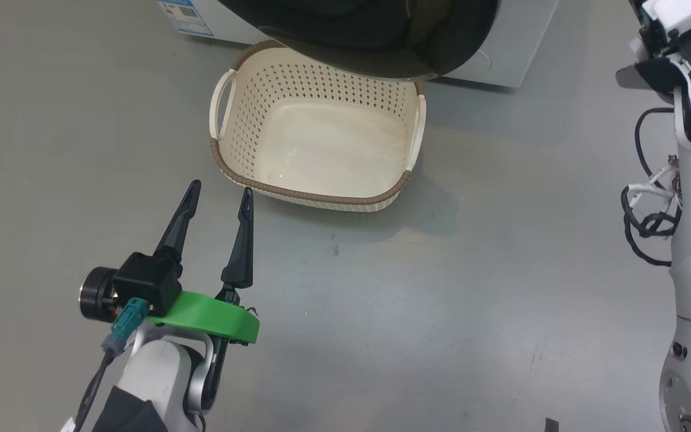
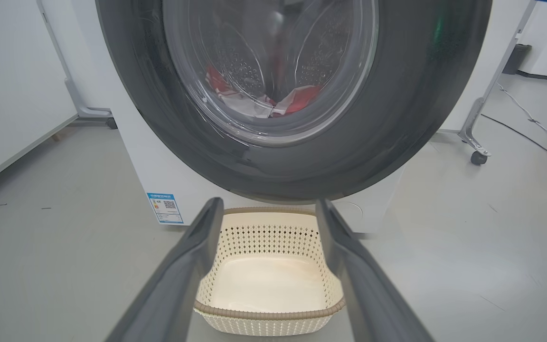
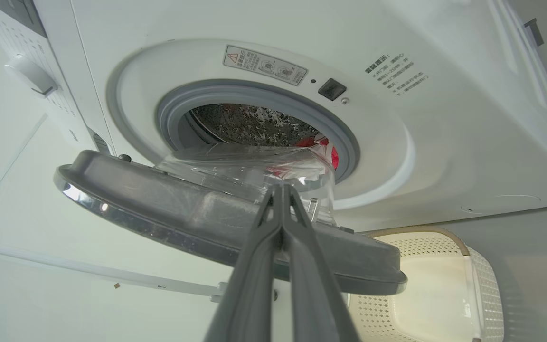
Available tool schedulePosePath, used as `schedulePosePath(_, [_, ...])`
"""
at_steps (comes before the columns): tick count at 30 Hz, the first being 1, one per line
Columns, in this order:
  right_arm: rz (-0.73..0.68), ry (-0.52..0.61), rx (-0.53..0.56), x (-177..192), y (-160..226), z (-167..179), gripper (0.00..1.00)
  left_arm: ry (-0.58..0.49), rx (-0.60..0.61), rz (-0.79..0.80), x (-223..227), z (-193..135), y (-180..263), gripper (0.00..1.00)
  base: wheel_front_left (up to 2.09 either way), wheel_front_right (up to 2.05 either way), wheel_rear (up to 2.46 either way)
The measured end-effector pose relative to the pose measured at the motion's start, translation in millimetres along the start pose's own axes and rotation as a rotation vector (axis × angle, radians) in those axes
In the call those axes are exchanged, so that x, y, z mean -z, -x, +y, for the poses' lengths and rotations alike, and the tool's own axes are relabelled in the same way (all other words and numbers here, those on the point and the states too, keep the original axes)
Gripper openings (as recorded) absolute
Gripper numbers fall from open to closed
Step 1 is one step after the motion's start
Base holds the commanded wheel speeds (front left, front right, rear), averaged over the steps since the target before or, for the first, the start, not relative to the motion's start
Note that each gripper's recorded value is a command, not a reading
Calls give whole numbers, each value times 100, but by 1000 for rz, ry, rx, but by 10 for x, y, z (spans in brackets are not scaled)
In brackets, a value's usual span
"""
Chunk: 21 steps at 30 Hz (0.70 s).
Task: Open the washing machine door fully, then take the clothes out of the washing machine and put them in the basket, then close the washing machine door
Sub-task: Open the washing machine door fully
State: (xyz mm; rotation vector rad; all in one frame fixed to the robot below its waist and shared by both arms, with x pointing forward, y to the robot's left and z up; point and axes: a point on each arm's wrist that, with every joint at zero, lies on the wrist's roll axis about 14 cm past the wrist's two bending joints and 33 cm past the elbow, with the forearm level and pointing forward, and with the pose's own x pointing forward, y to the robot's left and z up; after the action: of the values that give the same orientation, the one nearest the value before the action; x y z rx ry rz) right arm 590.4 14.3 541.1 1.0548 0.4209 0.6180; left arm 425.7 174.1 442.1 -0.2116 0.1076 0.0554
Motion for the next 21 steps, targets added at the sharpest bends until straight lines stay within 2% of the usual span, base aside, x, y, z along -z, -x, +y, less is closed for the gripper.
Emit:
schedulePosePath(5, [61,-70,8,3,-195,34,0,1,-20,12,34,67,9,100,0,0,0])
schedulePosePath(21, [245,-193,1,248,-569,27,0,-12,-46,36,98,161,21,100,0,0,0])
